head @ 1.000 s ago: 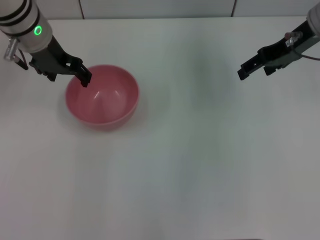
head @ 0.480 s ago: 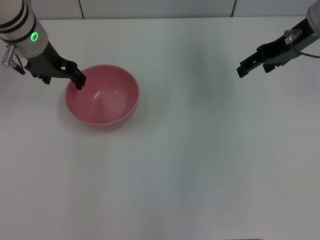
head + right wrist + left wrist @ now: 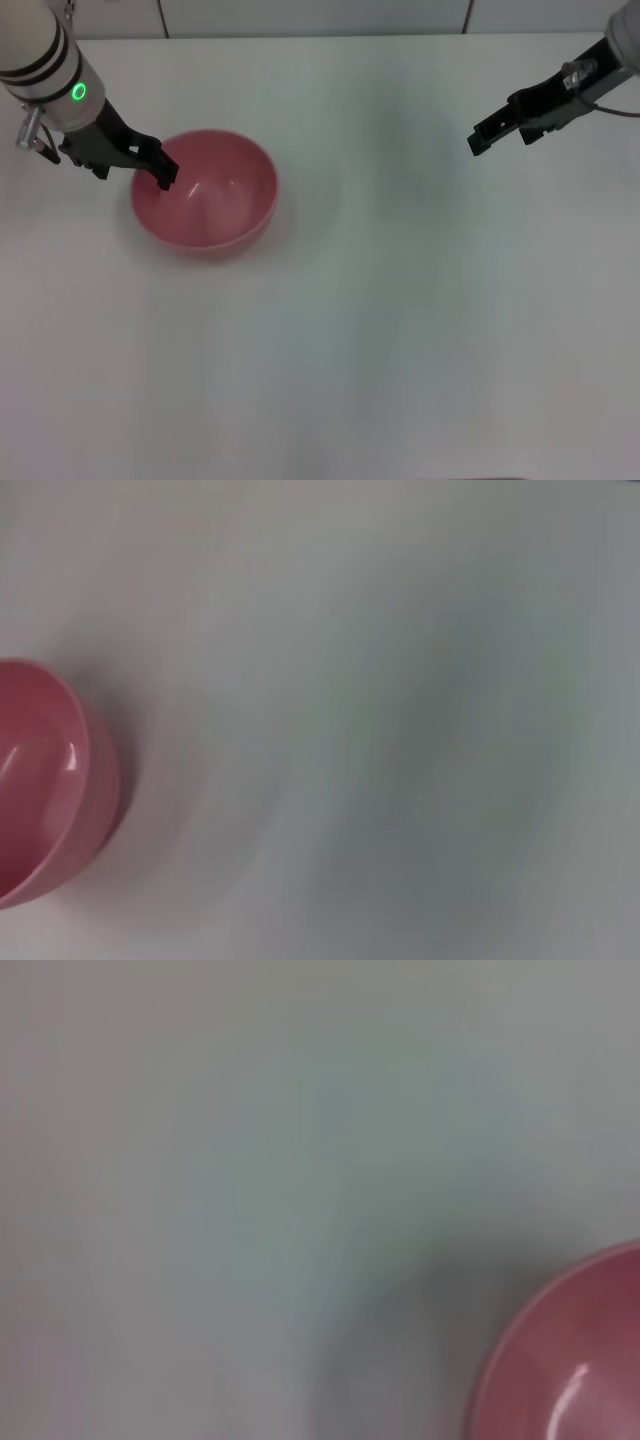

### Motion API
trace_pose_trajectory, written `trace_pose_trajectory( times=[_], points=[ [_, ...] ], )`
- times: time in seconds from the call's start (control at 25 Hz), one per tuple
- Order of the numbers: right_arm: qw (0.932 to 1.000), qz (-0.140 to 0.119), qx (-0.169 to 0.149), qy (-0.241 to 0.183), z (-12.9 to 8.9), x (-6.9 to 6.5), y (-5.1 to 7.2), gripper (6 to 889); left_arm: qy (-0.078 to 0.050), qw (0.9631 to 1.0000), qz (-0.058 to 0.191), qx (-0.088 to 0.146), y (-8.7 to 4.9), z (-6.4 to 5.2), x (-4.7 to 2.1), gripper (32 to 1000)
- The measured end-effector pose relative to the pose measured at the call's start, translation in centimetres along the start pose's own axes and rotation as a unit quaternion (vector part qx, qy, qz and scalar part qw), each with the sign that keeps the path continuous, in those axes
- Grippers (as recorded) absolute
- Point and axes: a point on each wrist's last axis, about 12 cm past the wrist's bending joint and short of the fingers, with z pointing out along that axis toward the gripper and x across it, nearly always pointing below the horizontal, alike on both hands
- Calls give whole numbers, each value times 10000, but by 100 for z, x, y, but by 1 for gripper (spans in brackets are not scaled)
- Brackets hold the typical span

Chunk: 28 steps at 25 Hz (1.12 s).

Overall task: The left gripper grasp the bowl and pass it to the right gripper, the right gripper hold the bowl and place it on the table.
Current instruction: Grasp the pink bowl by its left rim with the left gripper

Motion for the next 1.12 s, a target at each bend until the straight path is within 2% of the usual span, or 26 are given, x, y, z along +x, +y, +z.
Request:
trace_pose_trajectory(
  times=[0.36,0.72,0.88,1.12],
  points=[
    [10000,-34,-8,-10,5,-9,16,853,49,10000,-26,16,-30,141,64,860],
    [10000,-69,-7,-27,-4,-36,37,853,-8,10000,25,47,-79,196,85,857],
    [10000,-81,-9,-31,-6,-45,46,853,31,10000,37,40,-92,246,112,856],
    [10000,-89,-10,-33,-7,-50,52,852,23,10000,79,37,-97,257,111,852]
  ],
)
